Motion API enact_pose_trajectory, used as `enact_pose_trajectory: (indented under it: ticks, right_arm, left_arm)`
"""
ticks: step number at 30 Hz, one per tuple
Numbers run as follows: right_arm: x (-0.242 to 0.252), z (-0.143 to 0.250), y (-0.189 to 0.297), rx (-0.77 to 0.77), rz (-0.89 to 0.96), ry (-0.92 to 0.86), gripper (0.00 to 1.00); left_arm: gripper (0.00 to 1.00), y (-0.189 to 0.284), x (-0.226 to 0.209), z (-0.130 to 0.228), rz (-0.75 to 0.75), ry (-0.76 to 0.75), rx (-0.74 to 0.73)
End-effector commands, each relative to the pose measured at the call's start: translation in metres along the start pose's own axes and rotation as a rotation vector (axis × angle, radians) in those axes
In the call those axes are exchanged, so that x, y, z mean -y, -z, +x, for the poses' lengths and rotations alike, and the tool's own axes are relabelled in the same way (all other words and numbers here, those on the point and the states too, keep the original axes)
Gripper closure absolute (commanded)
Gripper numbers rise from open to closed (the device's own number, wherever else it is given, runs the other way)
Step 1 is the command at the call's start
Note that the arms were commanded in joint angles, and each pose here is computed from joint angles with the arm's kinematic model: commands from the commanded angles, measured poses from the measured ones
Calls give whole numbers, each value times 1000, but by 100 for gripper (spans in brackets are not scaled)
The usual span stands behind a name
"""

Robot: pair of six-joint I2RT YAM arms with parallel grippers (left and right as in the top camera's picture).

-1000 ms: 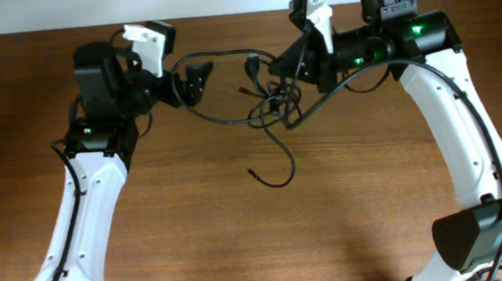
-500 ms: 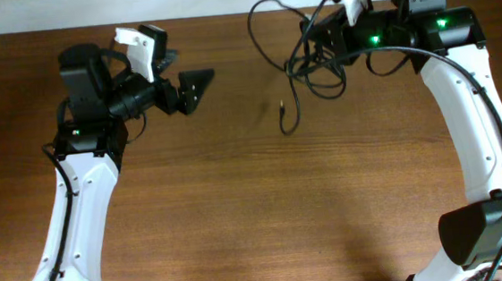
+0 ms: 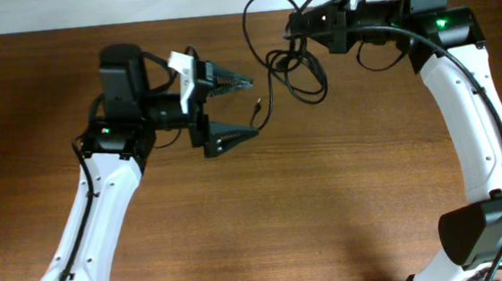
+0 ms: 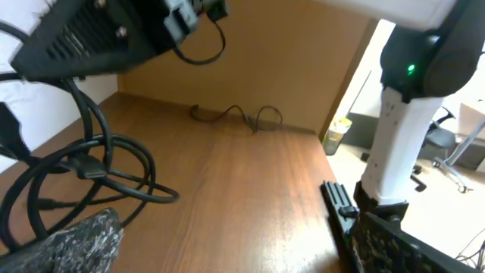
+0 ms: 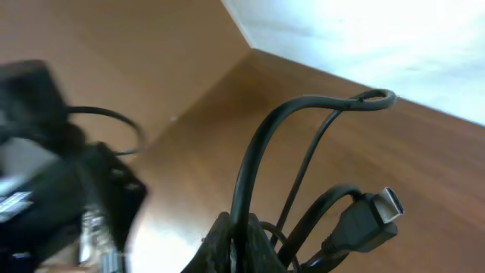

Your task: Untangle cables

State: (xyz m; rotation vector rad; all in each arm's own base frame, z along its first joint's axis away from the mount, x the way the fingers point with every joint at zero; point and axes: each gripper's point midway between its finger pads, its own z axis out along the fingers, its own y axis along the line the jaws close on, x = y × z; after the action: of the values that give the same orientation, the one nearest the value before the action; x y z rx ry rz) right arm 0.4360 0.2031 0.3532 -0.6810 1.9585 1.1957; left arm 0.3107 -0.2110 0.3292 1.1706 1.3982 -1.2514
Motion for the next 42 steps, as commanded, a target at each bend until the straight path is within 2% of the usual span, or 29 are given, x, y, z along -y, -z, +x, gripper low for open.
enact_pose_trajectory:
  ticks: [1, 3, 6, 9, 11, 13, 14, 16, 19, 23, 31, 35, 39, 41, 42]
  right_arm:
    - [-56, -9, 12, 8, -241, 0, 96]
    - [-67, -7, 9, -5, -288, -13, 96]
    - [-75, -4, 3, -19, -310, -13, 96]
    - [-104, 5, -19, -62, -377, 12, 96]
    - [-124, 8, -32, -74, -424, 62, 96]
    - [-145, 7, -43, -80, -472, 90, 96]
    - [-152, 7, -46, -80, -488, 98, 96]
    - [-166, 2, -51, -67, -518, 127, 96]
    - [-158, -9, -45, -26, -501, 165, 96]
    - [-121, -24, -23, 23, -416, 143, 96]
    - [-35, -52, 50, 152, -198, 100, 96]
    - [13, -61, 102, 232, -49, 72, 96]
    - [50, -57, 152, 284, 70, -14, 96]
    - [53, -43, 158, 262, 61, -52, 96]
    - [51, -37, 156, 248, 46, -53, 86]
  left_arm:
    - [2, -3, -7, 0, -83, -66, -39]
    - [3, 0, -25, 11, -194, -51, -94]
    - [2, 2, -30, 22, -232, -67, -139]
    - [10, 11, -52, 35, -365, -58, -213]
    - [15, 14, -57, 37, -398, -59, -229]
    - [29, 15, -59, 38, -414, -58, -237]
    - [44, 18, -63, 40, -439, -58, -249]
    - [100, 23, -72, 44, -499, -54, -278]
    - [100, 25, -73, 48, -513, -38, -293]
    - [100, 27, -72, 52, -512, -17, -301]
    - [100, 33, -71, 60, -518, 29, -320]
    - [100, 36, -72, 59, -525, 31, -318]
    - [100, 51, -75, 54, -552, 34, -296]
    - [100, 47, -67, 46, -496, 25, -255]
    - [100, 45, -63, 43, -469, 19, -238]
